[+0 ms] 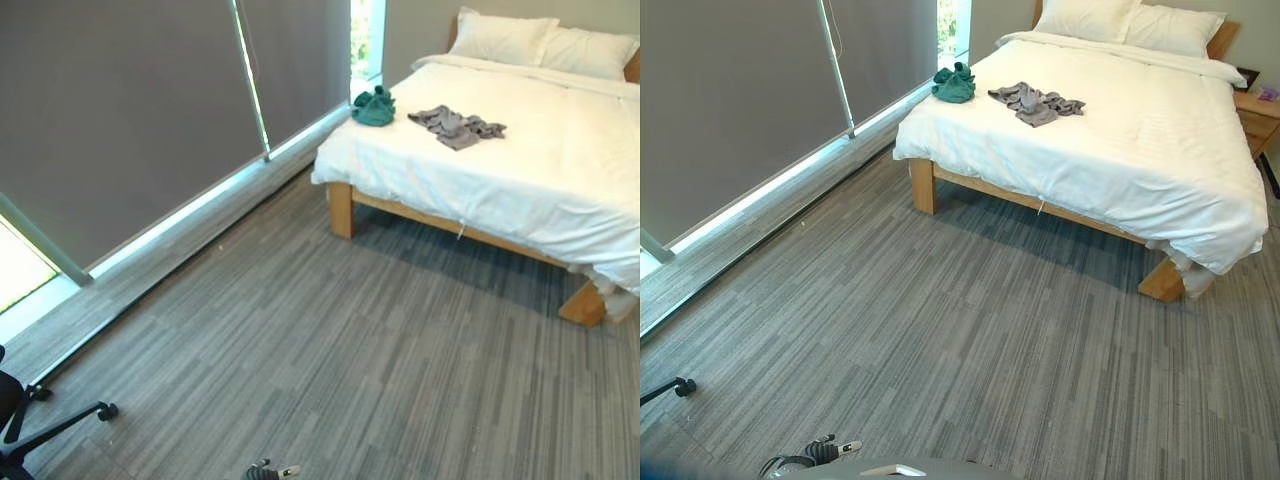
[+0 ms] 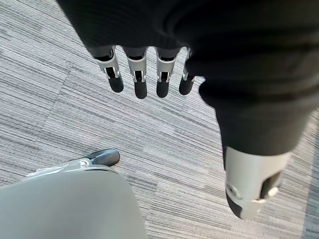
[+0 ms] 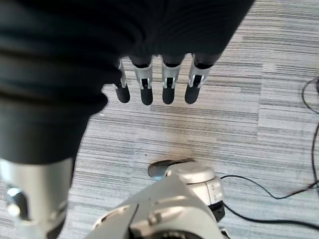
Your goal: Pick up bed clothes into laundry basket.
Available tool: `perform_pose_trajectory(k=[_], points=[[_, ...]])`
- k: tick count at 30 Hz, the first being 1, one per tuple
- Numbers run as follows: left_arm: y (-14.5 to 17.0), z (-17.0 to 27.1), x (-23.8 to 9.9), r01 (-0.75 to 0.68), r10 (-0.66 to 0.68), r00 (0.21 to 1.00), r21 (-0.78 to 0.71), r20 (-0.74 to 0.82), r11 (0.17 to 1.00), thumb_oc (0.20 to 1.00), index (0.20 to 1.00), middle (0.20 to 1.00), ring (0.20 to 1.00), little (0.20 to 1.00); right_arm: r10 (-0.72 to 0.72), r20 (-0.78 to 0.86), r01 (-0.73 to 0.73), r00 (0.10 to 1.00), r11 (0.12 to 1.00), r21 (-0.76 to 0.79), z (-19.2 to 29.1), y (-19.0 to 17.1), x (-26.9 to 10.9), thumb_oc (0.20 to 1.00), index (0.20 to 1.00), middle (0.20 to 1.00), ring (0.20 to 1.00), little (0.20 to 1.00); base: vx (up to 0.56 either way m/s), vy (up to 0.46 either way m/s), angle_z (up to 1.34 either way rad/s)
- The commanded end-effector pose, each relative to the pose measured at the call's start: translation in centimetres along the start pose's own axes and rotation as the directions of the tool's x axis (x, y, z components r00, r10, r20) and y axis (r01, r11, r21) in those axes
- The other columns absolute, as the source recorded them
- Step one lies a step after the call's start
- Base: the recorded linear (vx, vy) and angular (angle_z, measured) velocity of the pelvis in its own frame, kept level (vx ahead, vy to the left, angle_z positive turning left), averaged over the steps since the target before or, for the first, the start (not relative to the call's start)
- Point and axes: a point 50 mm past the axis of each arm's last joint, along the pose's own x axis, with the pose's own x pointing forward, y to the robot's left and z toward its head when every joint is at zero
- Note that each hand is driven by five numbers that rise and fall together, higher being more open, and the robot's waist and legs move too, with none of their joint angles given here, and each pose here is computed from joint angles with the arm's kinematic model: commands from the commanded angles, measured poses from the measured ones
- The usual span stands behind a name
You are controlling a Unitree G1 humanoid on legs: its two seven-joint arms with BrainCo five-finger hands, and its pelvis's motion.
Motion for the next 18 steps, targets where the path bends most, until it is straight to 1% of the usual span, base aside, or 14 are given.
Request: perform_pose_trajectory(k=[1, 3, 4, 5, 6, 8, 10, 11, 13, 14, 15, 16, 17, 18], points=[[-2.7, 1.9, 0.3, 0.078, -0.080, 0.996, 0.063, 0.037, 0.995, 1.000, 1.000, 1.000, 1.000, 1.000, -0.009, 0.028, 0.010, 1.000, 1.000, -0.017, 2.1, -0.2, 0.1, 1.000, 1.000, 1.000, 1.000, 1.000, 0.00, 0.000, 0.00], [-2.6, 2.0, 0.3, 0.073, -0.076, 0.996, 0.076, 0.040, 0.994, 1.000, 1.000, 1.000, 1.000, 1.000, -0.010, 0.023, 0.011, 1.000, 0.999, -0.033, 2.1, -0.2, 0.1, 1.000, 1.000, 1.000, 1.000, 1.000, 0.00, 0.000, 0.00], [-2.4, 2.1, 0.3, 0.064, -0.066, 0.997, 0.049, 0.042, 0.997, 1.000, 1.000, 1.000, 1.000, 1.000, -0.021, 0.021, 0.022, 1.000, 0.999, -0.033, 2.1, -0.5, 0.1, 1.000, 1.000, 1.000, 1.000, 1.000, 0.00, 0.000, 0.00], [-2.1, 2.9, 0.4, 0.042, -0.042, 0.997, 0.005, 0.070, 0.999, 1.000, 1.000, 1.000, 1.000, 1.000, -0.017, 0.073, 0.015, 0.997, 0.999, 0.038, 3.4, -0.3, 0.1, 1.000, 1.000, 1.000, 1.000, 1.000, 0.00, 0.000, 0.00], [-2.1, 2.9, 0.4, 0.042, -0.042, 0.997, 0.004, 0.070, 0.999, 1.000, 1.000, 1.000, 1.000, 1.000, -0.017, 0.073, 0.015, 0.997, 0.999, 0.039, 3.4, -0.3, 0.1, 1.000, 1.000, 1.000, 1.000, 1.000, 0.00, 0.000, 0.00], [-1.8, 4.2, 0.5, 0.027, -0.023, 0.994, -0.028, 0.109, 0.999, 1.000, 1.000, 1.000, 1.000, 1.000, -0.011, 0.138, 0.000, 0.990, 0.997, 0.077, 5.1, -0.1, 0.1, 1.000, 1.000, 1.000, 1.000, 1.000, 0.00, 0.000, 0.00], [-1.3, 6.3, 0.5, 0.010, -0.007, 0.985, -0.017, 0.173, 1.000, 1.000, 1.000, 1.000, 1.000, 1.000, 0.013, 0.242, -0.028, 0.970, 0.998, 0.061, 7.9, 0.3, -0.2, 1.000, 1.000, 1.000, 1.000, 1.000, 0.00, 0.000, 0.00], [-0.8, 7.7, 0.4, -0.006, 0.009, 0.976, -0.014, 0.219, 1.000, 1.000, 1.000, 1.000, 1.000, 1.000, 0.032, 0.314, -0.043, 0.949, 0.999, 0.026, 9.8, 0.8, -0.6, 1.000, 1.000, 1.000, 1.000, 1.000, -0.02, 0.004, -0.07], [0.1, 11.7, -0.4, -0.020, 0.023, 0.925, -0.011, 0.378, 1.000, 1.000, 1.000, 1.000, 1.000, 1.000, 0.099, 0.509, -0.081, 0.855, 0.995, -0.058, 14.5, 2.0, -2.4, 1.000, 1.000, 1.000, 1.000, 1.000, -0.04, 0.006, -0.13], [0.5, 13.7, -1.2, -0.022, 0.021, 0.886, -0.003, 0.462, 1.000, 1.000, 1.000, 1.000, 1.000, 1.000, 0.122, 0.580, -0.092, 0.805, 0.993, -0.080, 16.2, 2.1, -3.6, 1.000, 1.000, 1.000, 1.000, 1.000, -0.05, 0.005, -0.16], [1.2, 15.9, -2.3, -0.016, 0.028, 0.834, -0.027, 0.551, 1.000, 1.000, 1.000, 1.000, 1.000, 1.000, 0.157, 0.679, -0.101, 0.717, 0.987, -0.122, 18.6, 2.5, -5.5, 1.000, 1.000, 1.000, 1.000, 1.000, -0.04, 0.006, -0.09], [1.2, 15.8, -2.3, -0.016, 0.028, 0.834, -0.027, 0.550, 1.000, 1.000, 1.000, 1.000, 1.000, 1.000, 0.157, 0.678, -0.101, 0.718, 0.987, -0.122, 18.5, 2.5, -5.5, 1.000, 1.000, 1.000, 1.000, 1.000, -0.03, 0.013, -0.06], [1.9, 18.6, -4.2, -0.001, 0.033, 0.747, -0.048, 0.664, 0.999, 1.000, 1.000, 1.000, 1.000, 1.000, 0.194, 0.775, -0.098, 0.602, 0.981, -0.169, 21.1, 2.7, -8.2, 1.000, 1.000, 1.000, 1.000, 1.000, 0.00, 0.000, 0.00], [1.9, 18.6, -4.2, -0.001, 0.033, 0.748, -0.048, 0.663, 0.999, 1.000, 1.000, 1.000, 1.000, 1.000, 0.193, 0.774, -0.098, 0.603, 0.981, -0.169, 21.0, 2.7, -8.2, 1.000, 1.000, 1.000, 1.000, 1.000, -0.01, 0.015, -0.03]])
